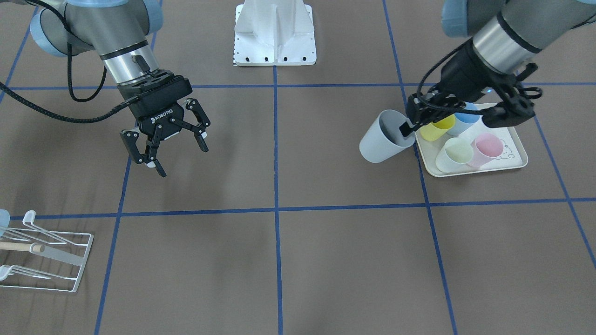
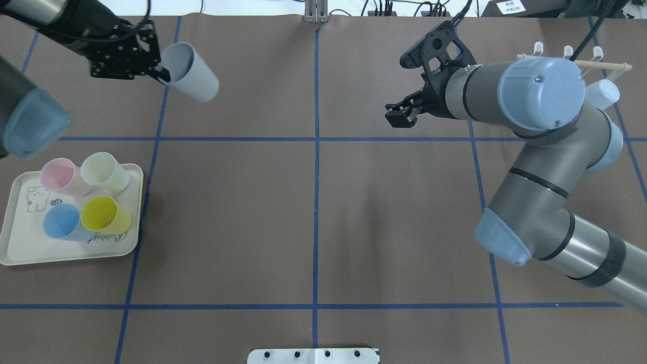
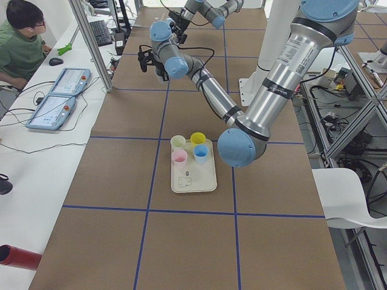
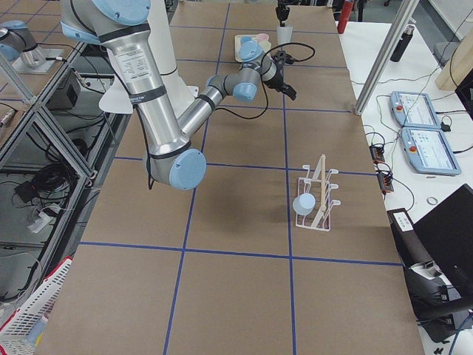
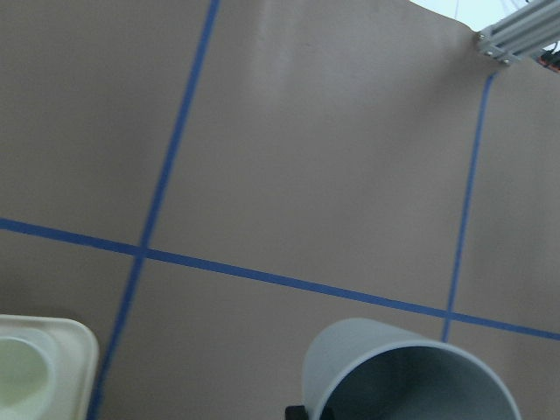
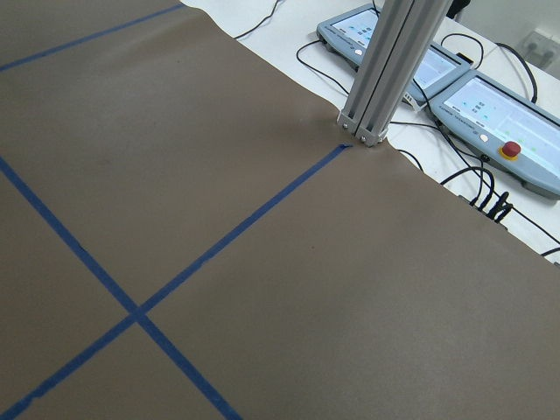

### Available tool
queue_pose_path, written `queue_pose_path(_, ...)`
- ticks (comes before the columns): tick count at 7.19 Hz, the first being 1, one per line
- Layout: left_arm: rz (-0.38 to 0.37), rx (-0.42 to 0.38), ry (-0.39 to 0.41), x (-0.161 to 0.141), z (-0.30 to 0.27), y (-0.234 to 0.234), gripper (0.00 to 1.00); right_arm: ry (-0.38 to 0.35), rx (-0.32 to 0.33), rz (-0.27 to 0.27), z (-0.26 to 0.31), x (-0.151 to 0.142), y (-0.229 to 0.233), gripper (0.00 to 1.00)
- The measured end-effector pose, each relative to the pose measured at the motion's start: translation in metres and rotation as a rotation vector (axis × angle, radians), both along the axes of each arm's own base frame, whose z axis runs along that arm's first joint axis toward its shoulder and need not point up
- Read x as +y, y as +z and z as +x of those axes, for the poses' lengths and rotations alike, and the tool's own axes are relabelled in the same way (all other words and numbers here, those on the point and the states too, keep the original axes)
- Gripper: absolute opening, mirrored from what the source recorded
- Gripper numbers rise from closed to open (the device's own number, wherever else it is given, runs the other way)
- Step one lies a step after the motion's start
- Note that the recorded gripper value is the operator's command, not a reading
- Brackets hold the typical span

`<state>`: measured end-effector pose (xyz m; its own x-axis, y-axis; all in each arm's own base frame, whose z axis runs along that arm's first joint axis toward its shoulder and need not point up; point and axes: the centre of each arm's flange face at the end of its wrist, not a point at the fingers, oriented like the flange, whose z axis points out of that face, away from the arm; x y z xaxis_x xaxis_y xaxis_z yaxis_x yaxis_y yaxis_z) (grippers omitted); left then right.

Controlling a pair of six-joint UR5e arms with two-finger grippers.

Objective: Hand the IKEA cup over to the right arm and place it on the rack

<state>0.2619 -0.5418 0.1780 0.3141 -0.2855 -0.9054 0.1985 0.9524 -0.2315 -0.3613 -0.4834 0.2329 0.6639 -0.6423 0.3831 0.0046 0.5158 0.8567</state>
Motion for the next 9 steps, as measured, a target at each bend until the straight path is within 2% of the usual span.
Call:
queue_pose_path(4,-0.112,0.097,0.018,0.018,0.058,-0.090,0.00,-0.024,-0.085,0.147,0.024,0.022,0.043,0.99)
queue_pose_path(7,-0.212,0.175,0.015,0.026,0.088,-0.134,0.00,-0.042,-0.120,0.279,0.037,0.036,0.054,0.99)
queue_pose_path(9,-0.255,0.207,0.009,0.026,0.096,-0.152,0.00,-0.051,-0.164,0.301,0.032,0.045,0.047,0.99)
